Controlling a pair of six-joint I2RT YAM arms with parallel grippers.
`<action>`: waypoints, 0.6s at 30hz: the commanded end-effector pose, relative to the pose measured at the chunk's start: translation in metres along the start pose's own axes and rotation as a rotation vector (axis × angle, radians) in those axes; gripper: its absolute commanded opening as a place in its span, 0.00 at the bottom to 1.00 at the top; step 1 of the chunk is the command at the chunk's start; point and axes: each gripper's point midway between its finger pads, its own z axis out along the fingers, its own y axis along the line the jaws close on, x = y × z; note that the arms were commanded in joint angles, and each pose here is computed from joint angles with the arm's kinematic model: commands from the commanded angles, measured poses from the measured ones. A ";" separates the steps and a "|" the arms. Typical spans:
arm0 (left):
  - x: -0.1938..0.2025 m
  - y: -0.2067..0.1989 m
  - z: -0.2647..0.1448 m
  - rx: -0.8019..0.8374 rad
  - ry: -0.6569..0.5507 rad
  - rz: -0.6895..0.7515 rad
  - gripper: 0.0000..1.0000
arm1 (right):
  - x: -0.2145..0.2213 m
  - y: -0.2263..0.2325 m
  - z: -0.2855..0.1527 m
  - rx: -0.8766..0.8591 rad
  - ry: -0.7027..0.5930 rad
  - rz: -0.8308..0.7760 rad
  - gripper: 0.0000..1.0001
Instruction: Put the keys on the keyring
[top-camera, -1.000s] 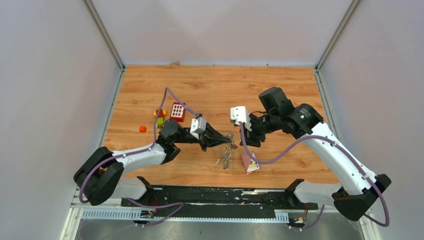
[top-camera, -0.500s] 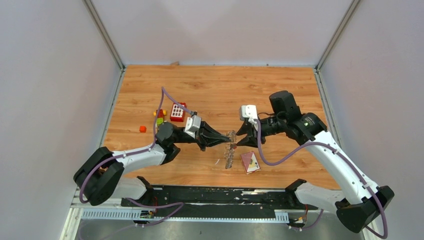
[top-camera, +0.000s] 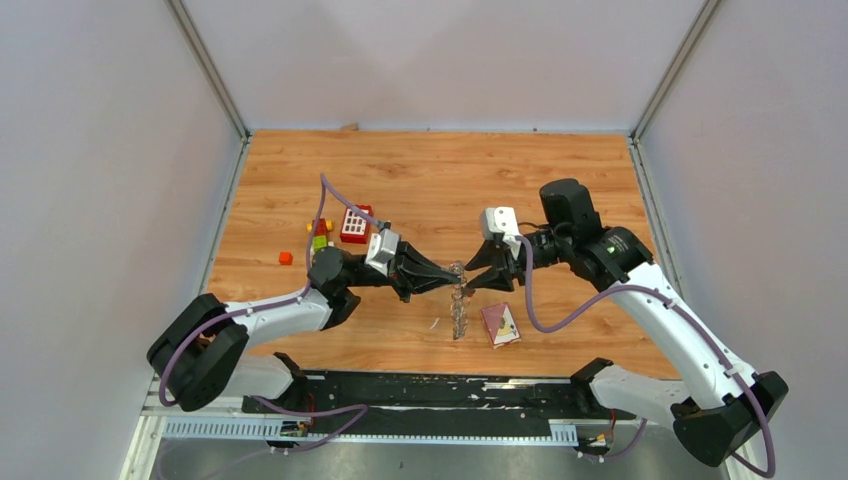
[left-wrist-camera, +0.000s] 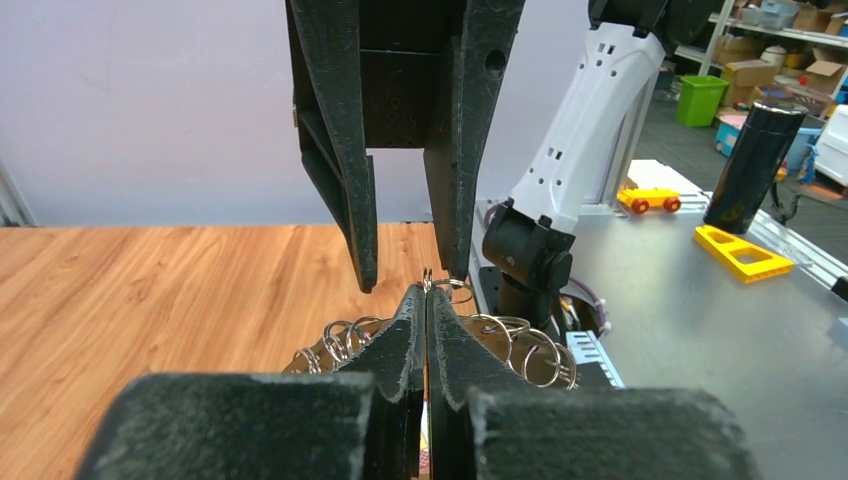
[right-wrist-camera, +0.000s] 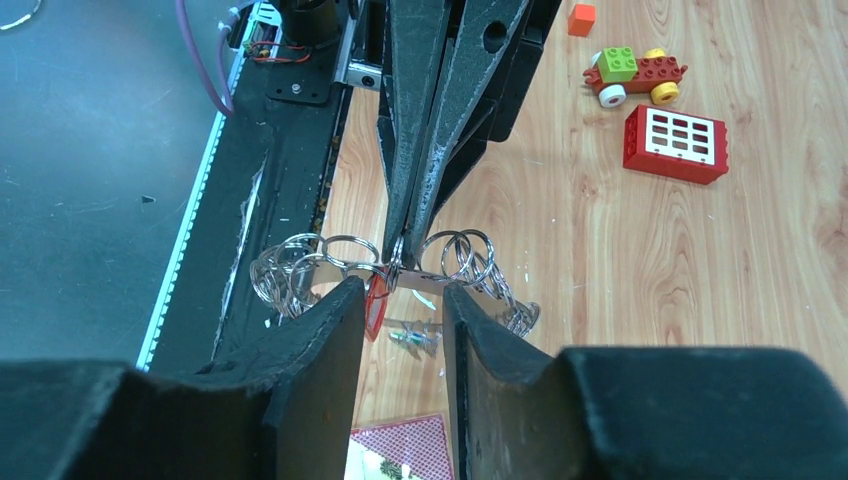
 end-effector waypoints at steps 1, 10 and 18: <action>-0.016 0.000 0.002 -0.002 -0.057 0.056 0.00 | -0.008 0.000 0.002 -0.023 -0.043 -0.017 0.33; -0.018 -0.001 0.002 -0.002 -0.058 0.062 0.00 | -0.003 -0.002 0.007 -0.038 -0.045 0.001 0.31; -0.014 0.001 0.001 -0.007 -0.047 0.065 0.00 | -0.003 -0.003 0.009 -0.045 -0.052 0.022 0.23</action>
